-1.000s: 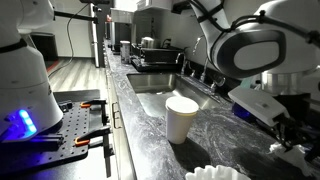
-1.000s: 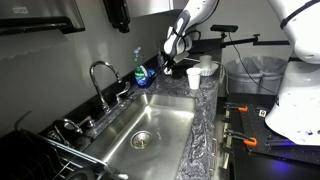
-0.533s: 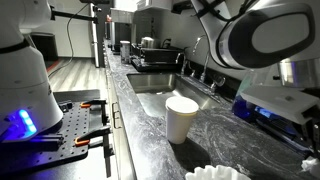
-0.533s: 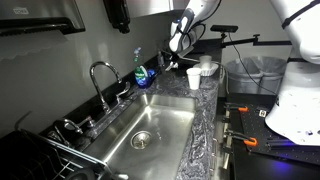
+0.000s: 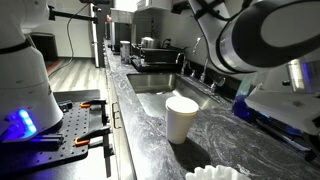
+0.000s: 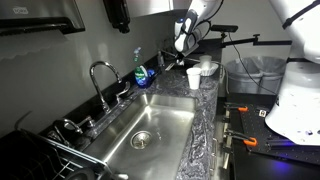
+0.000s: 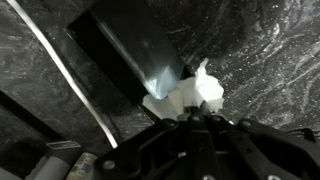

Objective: Pick up the paper and throw it in the bin

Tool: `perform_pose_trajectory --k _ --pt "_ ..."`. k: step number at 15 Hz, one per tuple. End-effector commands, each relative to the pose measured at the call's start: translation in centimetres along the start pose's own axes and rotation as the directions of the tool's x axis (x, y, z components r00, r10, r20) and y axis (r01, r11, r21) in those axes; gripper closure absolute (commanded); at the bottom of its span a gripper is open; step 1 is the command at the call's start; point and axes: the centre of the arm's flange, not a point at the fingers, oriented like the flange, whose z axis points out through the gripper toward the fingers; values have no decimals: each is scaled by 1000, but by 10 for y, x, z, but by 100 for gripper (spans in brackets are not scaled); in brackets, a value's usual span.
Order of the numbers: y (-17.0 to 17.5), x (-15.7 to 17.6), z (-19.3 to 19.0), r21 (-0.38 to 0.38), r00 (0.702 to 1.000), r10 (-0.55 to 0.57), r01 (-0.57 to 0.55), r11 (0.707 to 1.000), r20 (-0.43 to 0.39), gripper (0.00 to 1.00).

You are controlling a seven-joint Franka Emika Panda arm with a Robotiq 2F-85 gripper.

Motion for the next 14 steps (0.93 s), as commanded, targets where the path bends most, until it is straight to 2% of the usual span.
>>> perform_pose_trajectory --k 1,8,14 --pt "10 -8 -1 -37 998 62 -61 997 23 100" --pt "31 -19 28 -73 985 165 -162 984 43 100" --pt "36 -21 52 -79 960 274 -270 960 48 100"
